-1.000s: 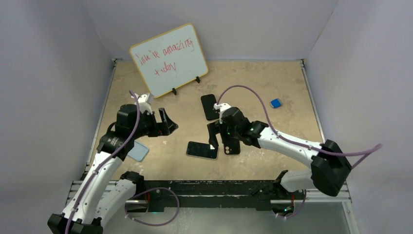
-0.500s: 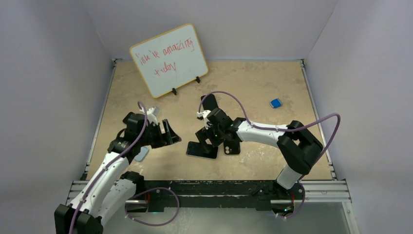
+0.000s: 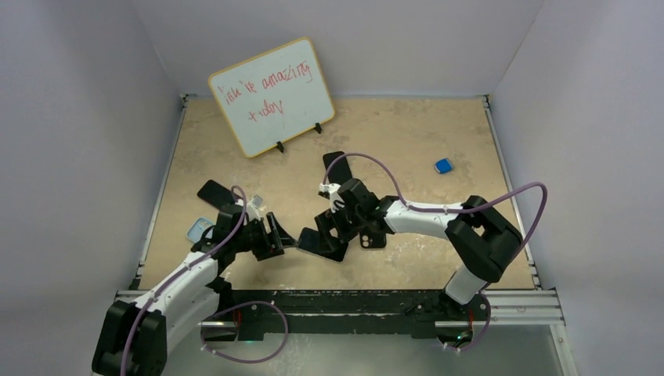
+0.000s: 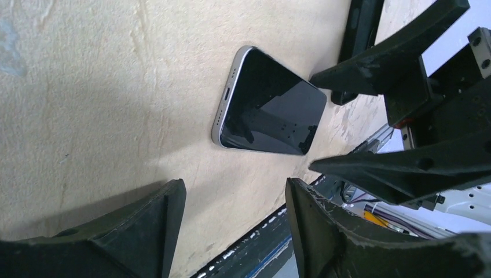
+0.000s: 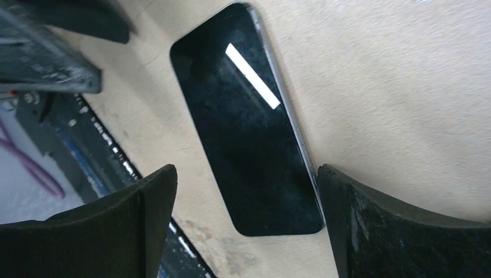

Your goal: Put the phone into the phone case

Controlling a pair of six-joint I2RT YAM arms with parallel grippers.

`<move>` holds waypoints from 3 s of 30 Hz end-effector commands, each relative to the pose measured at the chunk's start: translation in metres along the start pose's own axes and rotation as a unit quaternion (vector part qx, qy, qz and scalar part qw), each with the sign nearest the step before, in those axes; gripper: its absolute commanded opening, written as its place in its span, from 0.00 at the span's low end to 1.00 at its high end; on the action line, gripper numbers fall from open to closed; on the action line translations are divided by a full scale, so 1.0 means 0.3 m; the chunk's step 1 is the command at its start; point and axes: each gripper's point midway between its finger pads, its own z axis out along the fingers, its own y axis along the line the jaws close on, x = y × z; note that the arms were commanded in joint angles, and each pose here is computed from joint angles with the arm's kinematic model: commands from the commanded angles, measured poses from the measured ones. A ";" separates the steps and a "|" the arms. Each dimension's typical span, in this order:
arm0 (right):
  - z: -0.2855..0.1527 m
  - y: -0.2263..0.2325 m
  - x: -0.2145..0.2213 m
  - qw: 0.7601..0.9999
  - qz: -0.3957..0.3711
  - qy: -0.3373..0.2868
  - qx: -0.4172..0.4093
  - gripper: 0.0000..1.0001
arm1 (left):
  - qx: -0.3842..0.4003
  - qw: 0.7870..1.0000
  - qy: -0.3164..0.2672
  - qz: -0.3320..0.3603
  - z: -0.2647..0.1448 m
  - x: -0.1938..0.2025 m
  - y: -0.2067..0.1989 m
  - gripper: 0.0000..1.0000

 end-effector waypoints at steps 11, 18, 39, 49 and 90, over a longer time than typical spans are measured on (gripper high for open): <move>-0.026 0.135 0.050 0.980 0.161 -0.038 -0.112 0.85 | 0.060 0.998 -0.005 -0.026 0.074 -0.005 -0.020 0.61; 0.013 0.141 0.021 0.955 0.250 -0.076 -0.140 0.82 | 0.039 0.999 0.001 -0.032 0.090 0.021 0.032 0.57; 0.021 0.090 -0.071 0.947 0.264 -0.148 -0.107 0.81 | 0.020 0.999 0.039 -0.031 0.111 0.059 0.067 0.55; 0.059 0.067 0.010 0.962 0.248 -0.100 -0.046 0.83 | 0.003 0.999 0.033 -0.028 0.096 0.066 0.080 0.47; -0.064 0.441 -0.113 0.898 0.222 -0.147 -0.350 0.73 | 0.032 0.998 0.033 -0.038 0.108 0.075 0.039 0.33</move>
